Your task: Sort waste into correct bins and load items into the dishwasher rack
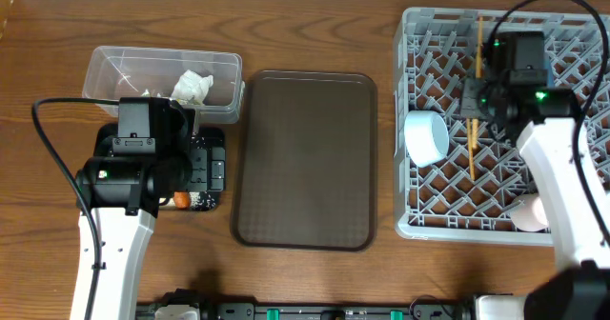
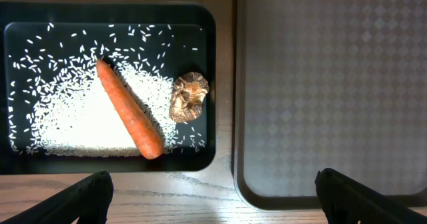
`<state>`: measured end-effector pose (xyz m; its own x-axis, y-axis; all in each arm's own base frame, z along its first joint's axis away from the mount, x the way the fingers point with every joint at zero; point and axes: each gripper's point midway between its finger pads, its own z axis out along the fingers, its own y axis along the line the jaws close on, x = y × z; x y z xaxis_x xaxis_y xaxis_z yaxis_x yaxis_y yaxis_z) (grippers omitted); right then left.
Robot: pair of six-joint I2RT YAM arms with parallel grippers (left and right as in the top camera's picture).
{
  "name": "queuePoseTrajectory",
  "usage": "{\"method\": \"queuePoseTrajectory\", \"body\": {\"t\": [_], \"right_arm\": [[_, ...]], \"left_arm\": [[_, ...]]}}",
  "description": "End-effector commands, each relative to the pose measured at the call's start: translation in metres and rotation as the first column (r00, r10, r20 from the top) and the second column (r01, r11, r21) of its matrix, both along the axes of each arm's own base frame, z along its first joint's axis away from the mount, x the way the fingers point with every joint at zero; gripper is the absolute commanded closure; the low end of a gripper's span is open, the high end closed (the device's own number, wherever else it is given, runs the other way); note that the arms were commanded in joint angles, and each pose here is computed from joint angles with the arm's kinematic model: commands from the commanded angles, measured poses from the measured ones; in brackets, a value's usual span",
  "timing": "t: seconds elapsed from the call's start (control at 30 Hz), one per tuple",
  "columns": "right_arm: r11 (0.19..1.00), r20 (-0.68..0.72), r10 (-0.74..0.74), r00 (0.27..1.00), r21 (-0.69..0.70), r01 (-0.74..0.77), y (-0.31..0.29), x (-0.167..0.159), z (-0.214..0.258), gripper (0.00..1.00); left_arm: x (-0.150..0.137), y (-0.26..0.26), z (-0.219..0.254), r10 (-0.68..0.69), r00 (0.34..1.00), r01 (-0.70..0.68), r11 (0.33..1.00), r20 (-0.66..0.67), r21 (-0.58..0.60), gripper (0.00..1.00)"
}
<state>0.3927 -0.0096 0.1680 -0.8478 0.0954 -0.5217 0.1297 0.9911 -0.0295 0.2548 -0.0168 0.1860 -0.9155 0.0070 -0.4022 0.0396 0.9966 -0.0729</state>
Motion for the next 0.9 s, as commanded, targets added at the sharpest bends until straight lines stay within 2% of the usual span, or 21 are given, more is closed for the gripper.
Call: {"method": "queuePoseTrajectory", "body": {"t": [0.0,0.1,0.13,0.2,0.23,0.27,0.33,0.5,0.63,0.7,0.8,0.87], "right_arm": [[0.998,-0.089,0.052,0.995,-0.029,-0.054,-0.009,-0.002,-0.03,0.99],[0.998,-0.116,0.038,0.993,-0.039,-0.043,-0.014,0.004,-0.045,0.99],[0.998,-0.126,0.038,0.991,-0.039,-0.044,-0.014,0.005,-0.05,0.93],[0.998,-0.143,0.039,0.989,-0.036,-0.045,-0.013,0.004,-0.056,0.54],[0.998,-0.147,0.043,0.988,-0.027,-0.048,-0.012,0.003,-0.057,0.44],[0.998,-0.149,0.052,0.987,-0.014,-0.055,-0.009,0.002,-0.057,0.4],[0.997,-0.135,0.07,0.988,0.03,-0.067,0.0,-0.001,-0.046,0.33],[0.975,-0.038,0.122,0.992,0.192,-0.113,0.033,-0.018,0.002,0.32],[0.881,0.133,0.264,0.955,0.371,-0.295,0.084,-0.047,0.065,0.32],[0.829,0.221,0.32,0.921,0.405,-0.386,0.104,-0.064,0.094,0.26],[0.801,0.306,0.361,0.881,0.382,-0.461,0.117,-0.09,0.125,0.01],[0.792,0.337,0.376,0.863,0.366,-0.488,0.121,-0.105,0.137,0.01]], "left_arm": [[0.002,0.0,0.005,-0.014,1.0,0.014,1.0,0.014,0.001,0.02],[0.002,0.0,0.005,-0.014,1.0,0.014,1.0,0.014,0.001,0.02],[0.002,0.0,0.005,-0.014,1.0,0.014,1.0,0.014,0.001,0.02],[0.002,0.0,0.005,-0.014,1.0,0.014,1.0,0.014,0.001,0.02],[0.002,0.0,0.005,-0.014,1.0,0.014,1.0,0.014,0.001,0.02],[0.002,0.0,0.005,-0.014,1.0,0.014,1.0,0.014,0.001,0.02],[0.002,0.0,0.005,-0.014,1.0,0.014,1.0,0.014,0.001,0.02],[0.002,0.0,0.005,-0.014,1.0,0.014,1.0,0.014,0.001,0.02],[0.002,0.0,0.005,-0.014,1.0,0.014,1.0,0.014,0.001,0.02],[0.002,0.0,0.005,-0.014,1.0,0.014,1.0,0.014,0.001,0.02],[0.002,0.0,0.005,-0.014,1.0,0.014,1.0,0.014,0.001,0.02],[0.002,0.0,0.005,-0.014,1.0,0.014,1.0,0.014,0.001,0.02]]}}
